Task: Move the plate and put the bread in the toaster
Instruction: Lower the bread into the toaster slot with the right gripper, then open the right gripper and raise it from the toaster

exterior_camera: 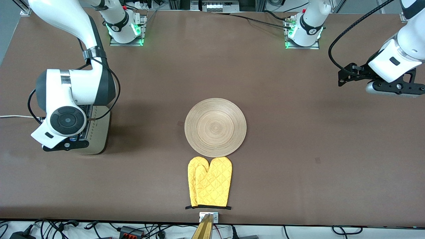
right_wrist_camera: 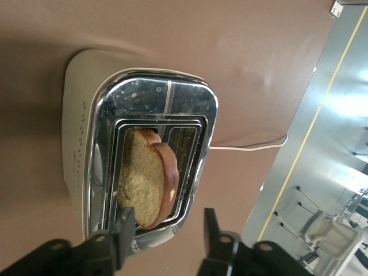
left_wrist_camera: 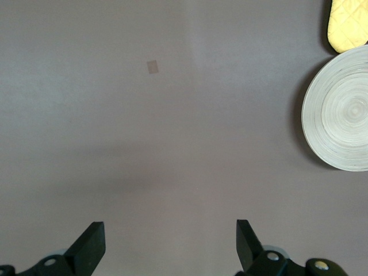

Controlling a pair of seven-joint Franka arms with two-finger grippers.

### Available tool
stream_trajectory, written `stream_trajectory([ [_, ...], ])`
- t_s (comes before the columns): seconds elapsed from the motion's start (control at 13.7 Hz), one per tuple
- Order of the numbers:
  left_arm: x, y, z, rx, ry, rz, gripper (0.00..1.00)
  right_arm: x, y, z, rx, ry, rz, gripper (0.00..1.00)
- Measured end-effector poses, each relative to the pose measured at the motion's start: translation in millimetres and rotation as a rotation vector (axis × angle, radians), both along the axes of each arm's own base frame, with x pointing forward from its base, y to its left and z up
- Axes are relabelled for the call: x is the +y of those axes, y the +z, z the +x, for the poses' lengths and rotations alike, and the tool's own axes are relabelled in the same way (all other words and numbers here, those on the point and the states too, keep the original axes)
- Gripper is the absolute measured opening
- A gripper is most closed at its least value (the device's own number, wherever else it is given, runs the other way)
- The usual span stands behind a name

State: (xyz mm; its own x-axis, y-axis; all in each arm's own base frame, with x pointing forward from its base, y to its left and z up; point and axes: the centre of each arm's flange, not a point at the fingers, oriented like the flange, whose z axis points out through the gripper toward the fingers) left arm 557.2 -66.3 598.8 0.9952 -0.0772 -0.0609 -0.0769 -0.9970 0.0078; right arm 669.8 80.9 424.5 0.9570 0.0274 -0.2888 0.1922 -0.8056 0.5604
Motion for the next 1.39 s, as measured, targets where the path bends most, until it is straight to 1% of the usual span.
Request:
stream_trajectory([
  [0.07, 0.0, -0.1, -0.1, 0.001, 0.000, 0.000, 1.00, 0.7, 7.4, -1.4, -0.014, -0.013, 0.026, 0.71],
  [0.15, 0.1, -0.1, -0.2, 0.002, 0.000, 0.000, 1.00, 1.7, 16.2, -3.1, -0.028, -0.027, 0.065, 0.82],
  [0.29, 0.0, -0.3, -0.4, 0.003, 0.000, 0.000, 1.00, 1.0, 35.9, -6.6, -0.057, -0.046, 0.125, 1.00],
  [0.51, 0.0, -0.3, -0.4, 0.004, 0.000, 0.000, 1.00, -1.5, 62.9, -13.8, -0.091, -0.090, 0.257, 1.00],
  [0.73, 0.0, -0.3, -0.4, 0.004, 0.000, 0.000, 1.00, -15.3, 82.2, -18.3, -0.115, -0.161, 0.421, 1.00],
  [0.88, 0.0, -0.3, -0.4, 0.004, 0.000, 0.000, 1.00, -32.2, 87.3, -16.8, -0.127, -0.218, 0.536, 1.00],
  [0.95, 0.1, -0.3, -0.4, 0.004, 0.000, 0.000, 1.00, -39.4, 91.6, -15.1, -0.138, -0.229, 0.564, 1.00],
  [1.02, 0.0, -0.3, -0.5, 0.004, 0.000, 0.000, 1.00, -43.8, 97.1, -14.0, -0.151, -0.233, 0.577, 1.00],
  [1.17, 0.0, -0.3, -0.5, 0.004, 0.000, 0.000, 1.00, -48.8, 107.5, -12.8, -0.174, -0.234, 0.583, 1.00],
  [1.39, 0.1, -0.3, -0.5, 0.004, 0.000, 0.000, 1.00, -67.4, 141.8, -12.8, -0.246, -0.237, 0.609, 1.00],
])
